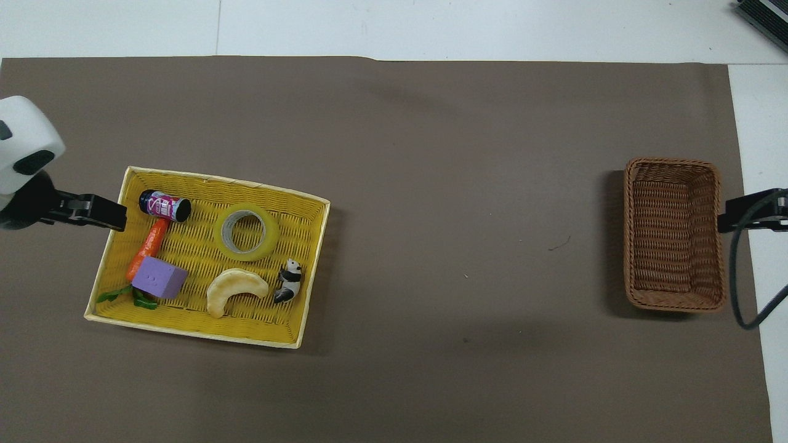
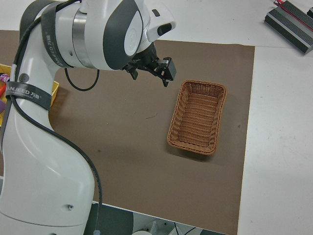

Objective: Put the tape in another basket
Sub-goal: 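Move the left gripper over the tape roll in the yellow tray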

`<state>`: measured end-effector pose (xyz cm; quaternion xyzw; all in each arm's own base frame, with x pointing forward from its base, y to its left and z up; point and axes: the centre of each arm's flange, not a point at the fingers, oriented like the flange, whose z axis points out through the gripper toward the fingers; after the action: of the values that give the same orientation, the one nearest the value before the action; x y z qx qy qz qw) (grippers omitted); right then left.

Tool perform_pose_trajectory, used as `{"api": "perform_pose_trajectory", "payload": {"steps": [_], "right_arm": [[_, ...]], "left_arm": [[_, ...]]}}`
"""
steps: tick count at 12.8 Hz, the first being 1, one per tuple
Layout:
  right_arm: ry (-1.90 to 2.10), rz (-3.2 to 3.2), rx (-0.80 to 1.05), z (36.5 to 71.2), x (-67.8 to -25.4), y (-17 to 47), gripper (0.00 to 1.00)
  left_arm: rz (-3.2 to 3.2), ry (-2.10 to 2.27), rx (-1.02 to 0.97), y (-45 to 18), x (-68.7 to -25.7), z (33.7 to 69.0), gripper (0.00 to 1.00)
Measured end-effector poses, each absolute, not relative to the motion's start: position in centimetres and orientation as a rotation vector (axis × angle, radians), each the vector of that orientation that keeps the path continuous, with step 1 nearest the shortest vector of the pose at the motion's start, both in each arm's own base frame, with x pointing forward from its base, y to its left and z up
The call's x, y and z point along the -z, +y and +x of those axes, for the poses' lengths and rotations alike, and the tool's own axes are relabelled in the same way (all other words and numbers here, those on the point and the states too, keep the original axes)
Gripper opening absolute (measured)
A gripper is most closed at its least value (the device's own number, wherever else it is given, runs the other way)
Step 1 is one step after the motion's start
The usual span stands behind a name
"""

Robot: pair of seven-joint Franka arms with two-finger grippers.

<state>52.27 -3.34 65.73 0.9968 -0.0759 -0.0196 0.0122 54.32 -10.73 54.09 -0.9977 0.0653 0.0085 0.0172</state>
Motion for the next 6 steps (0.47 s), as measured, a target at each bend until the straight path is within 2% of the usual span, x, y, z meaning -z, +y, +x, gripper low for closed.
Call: {"api": "perform_pose_trajectory", "payload": {"steps": [6], "right_arm": [[-0.237,3.108,0.06,52.3,-65.7,-3.3,1.0]], "left_arm": [[-3.107,0.164,-0.009,-10.6,-49.7,54.5,1.0]]}}
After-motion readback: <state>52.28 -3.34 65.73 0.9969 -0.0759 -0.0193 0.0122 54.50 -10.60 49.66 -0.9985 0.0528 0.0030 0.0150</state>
